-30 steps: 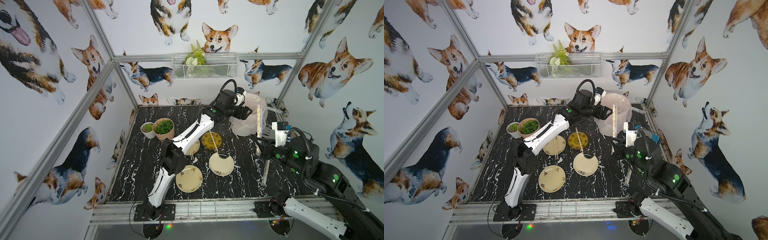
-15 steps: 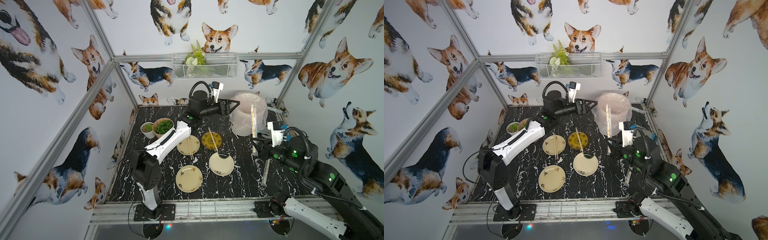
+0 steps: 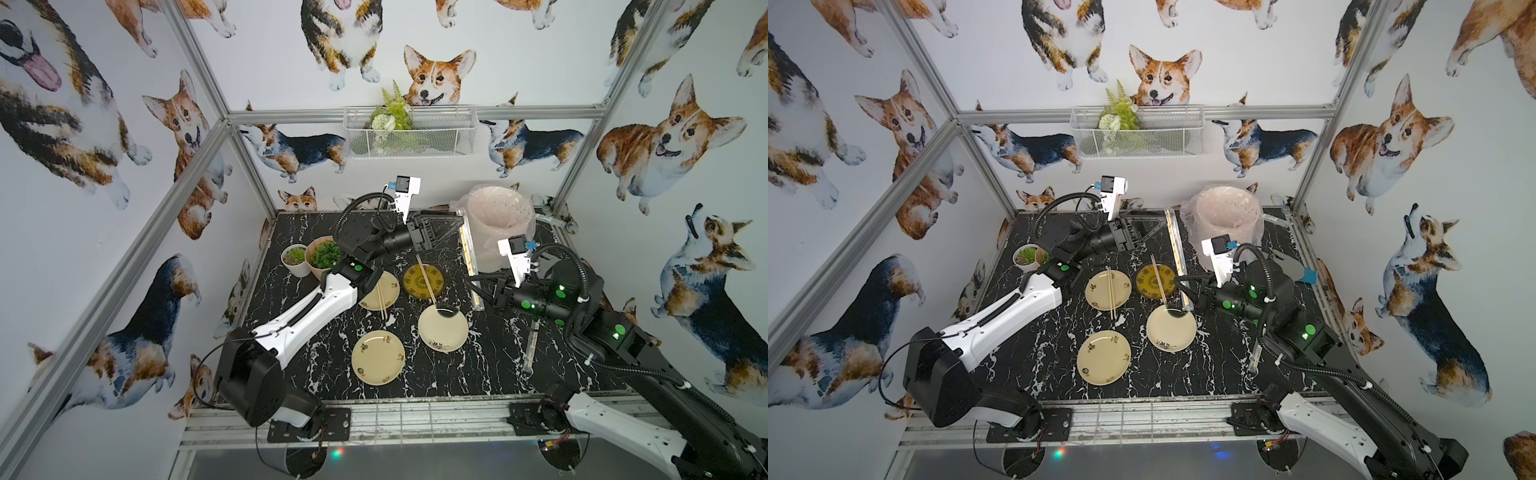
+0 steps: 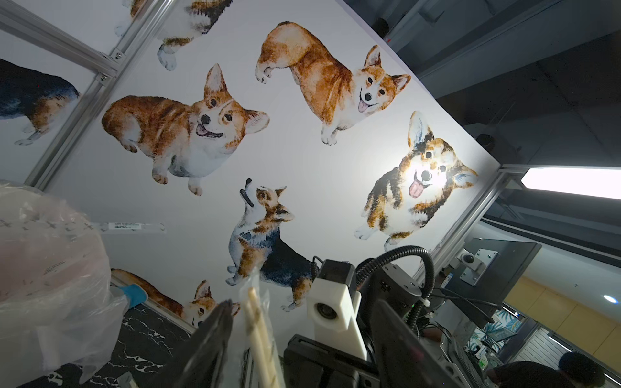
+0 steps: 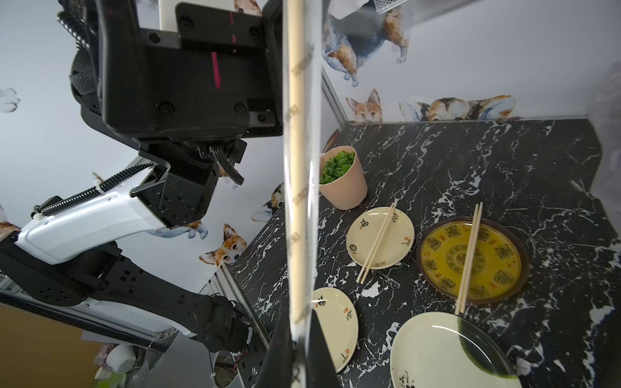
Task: Remove the packaging of disposable chopsticks
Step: Remove the packet bag from the disposable chopsticks.
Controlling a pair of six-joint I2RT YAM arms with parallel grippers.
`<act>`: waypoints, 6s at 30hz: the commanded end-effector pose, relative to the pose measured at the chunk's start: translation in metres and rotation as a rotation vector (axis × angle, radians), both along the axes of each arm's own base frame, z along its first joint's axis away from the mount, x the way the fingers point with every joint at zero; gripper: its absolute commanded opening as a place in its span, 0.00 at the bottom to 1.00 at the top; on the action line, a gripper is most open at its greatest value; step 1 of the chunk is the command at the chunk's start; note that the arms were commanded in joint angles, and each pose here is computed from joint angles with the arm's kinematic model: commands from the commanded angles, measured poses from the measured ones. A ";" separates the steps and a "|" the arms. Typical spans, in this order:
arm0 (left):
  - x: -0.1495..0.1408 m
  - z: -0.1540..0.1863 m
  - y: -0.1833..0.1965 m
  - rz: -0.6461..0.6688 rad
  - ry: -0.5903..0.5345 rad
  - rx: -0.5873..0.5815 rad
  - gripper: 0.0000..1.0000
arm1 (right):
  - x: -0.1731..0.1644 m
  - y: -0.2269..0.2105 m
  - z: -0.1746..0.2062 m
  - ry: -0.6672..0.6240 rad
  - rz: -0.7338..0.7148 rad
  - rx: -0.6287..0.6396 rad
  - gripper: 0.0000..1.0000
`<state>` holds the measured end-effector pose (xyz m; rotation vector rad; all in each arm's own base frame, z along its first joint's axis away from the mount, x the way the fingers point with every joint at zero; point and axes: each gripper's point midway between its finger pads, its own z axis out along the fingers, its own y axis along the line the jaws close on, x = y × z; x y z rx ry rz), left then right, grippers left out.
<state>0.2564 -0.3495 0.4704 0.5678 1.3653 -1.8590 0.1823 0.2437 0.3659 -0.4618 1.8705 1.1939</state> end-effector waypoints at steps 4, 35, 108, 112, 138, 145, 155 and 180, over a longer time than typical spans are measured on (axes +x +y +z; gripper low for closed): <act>-0.010 0.000 0.003 0.006 -0.033 0.024 0.41 | -0.002 0.020 0.018 -0.005 0.094 0.094 0.00; -0.047 -0.107 -0.021 0.031 0.192 0.199 0.00 | 0.054 0.004 0.072 -0.098 -0.084 0.247 0.00; -0.035 -0.003 0.074 0.236 0.034 0.159 0.00 | -0.022 0.028 -0.007 -0.052 0.396 0.088 0.00; -0.034 -0.003 0.073 0.239 0.033 0.157 0.00 | -0.025 0.030 -0.003 -0.056 0.413 0.104 0.00; -0.040 -0.014 0.061 0.177 0.045 0.190 0.00 | -0.025 0.032 0.018 -0.070 0.414 0.162 0.00; -0.048 -0.030 0.043 0.075 0.080 0.227 0.00 | -0.017 0.032 0.030 -0.120 0.372 0.169 0.00; -0.056 -0.047 0.036 0.042 0.106 0.276 0.00 | -0.012 0.036 0.039 -0.132 0.383 0.178 0.00; -0.059 -0.026 0.048 0.116 0.002 0.260 0.00 | -0.013 0.054 0.045 -0.161 0.414 0.125 0.64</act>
